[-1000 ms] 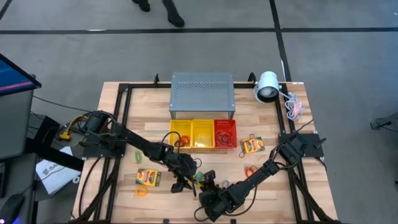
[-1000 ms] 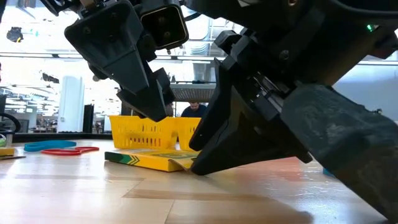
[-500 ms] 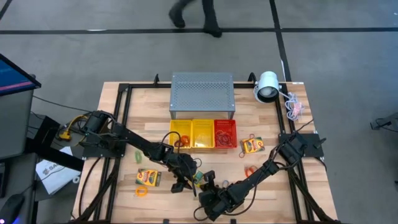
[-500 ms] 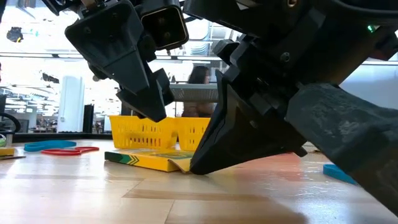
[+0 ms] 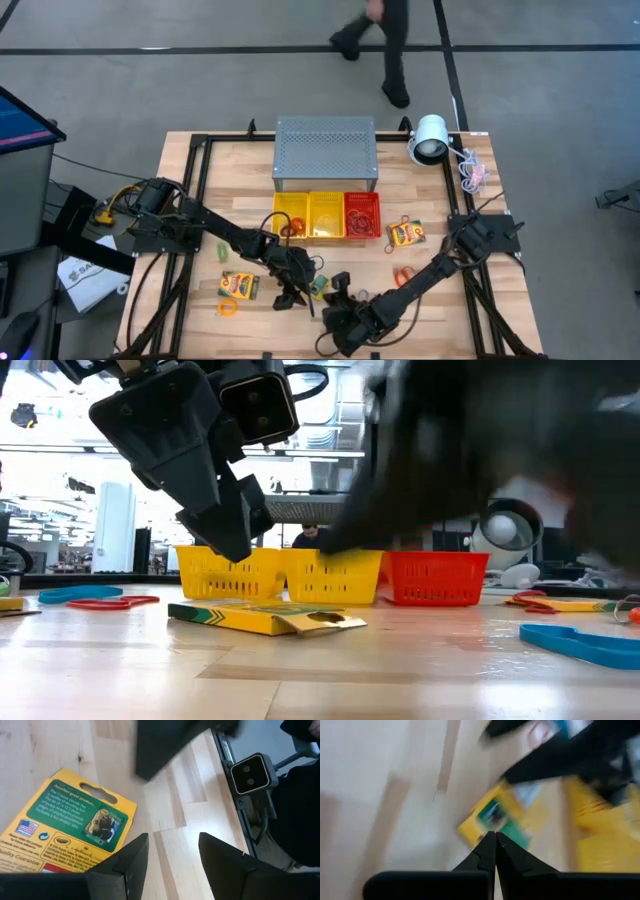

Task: Pick & Place Office Desk Supplies
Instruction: Put the yellow crayon box into the right yellow bin

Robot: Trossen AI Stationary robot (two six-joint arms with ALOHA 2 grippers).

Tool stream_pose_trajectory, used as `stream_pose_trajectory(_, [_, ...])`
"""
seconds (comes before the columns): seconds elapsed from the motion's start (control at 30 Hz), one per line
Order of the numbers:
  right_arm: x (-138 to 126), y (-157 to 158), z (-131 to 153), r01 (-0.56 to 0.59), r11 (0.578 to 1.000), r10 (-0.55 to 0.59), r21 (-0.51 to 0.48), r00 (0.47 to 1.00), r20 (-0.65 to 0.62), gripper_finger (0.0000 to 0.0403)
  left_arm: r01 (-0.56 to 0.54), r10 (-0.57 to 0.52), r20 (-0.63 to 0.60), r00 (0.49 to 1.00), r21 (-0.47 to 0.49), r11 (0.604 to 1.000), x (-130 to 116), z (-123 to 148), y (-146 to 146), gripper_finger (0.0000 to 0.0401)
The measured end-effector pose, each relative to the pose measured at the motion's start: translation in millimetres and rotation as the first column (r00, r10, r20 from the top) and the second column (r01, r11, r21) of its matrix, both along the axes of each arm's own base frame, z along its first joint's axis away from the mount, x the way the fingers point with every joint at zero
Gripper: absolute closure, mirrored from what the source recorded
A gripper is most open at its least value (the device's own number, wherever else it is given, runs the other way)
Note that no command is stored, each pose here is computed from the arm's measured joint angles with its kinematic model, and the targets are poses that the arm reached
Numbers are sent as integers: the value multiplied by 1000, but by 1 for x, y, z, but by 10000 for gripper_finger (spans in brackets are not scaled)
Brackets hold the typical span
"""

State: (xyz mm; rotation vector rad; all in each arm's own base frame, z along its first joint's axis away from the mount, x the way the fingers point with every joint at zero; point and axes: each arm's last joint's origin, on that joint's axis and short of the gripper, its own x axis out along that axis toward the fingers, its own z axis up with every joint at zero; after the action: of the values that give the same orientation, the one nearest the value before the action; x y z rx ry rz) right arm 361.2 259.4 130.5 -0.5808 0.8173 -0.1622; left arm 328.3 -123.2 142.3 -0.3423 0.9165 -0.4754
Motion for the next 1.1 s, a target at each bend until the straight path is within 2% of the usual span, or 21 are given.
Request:
stream_pose_trajectory(0.1, [-4,4,16,-2,1000,2,12,999,45,402,15,-15,10,1000,10,1000,0,0,-1,229])
stream_pose_trajectory(0.27, [-6,6,24,25,998,-30,56,996,84,399,62,-64,38,997,56,997,-3,-1,-6,229])
stream_pose_trajectory(0.37, [-6,5,24,43,996,-51,77,994,93,399,84,-88,22,996,158,984,-9,-4,-11,229])
stream_pose_trajectory(0.5, [-5,9,32,37,992,-54,123,989,141,398,102,-99,-25,995,329,939,-10,0,-15,229])
stream_pose_trajectory(0.6, [-4,10,43,28,987,-57,157,981,184,398,121,-112,-47,993,396,910,-6,9,-13,229])
stream_pose_trajectory(0.77, [-5,11,54,23,983,-62,183,976,211,398,155,-156,-34,987,435,887,8,33,-11,227])
stream_pose_trajectory(0.87, [-8,13,57,23,981,-66,193,974,217,398,149,-146,-42,988,440,885,15,45,-5,216])
stream_pose_trajectory(1.1, [-23,26,58,24,985,-65,169,969,240,398,140,-98,-115,989,458,878,17,48,16,155])
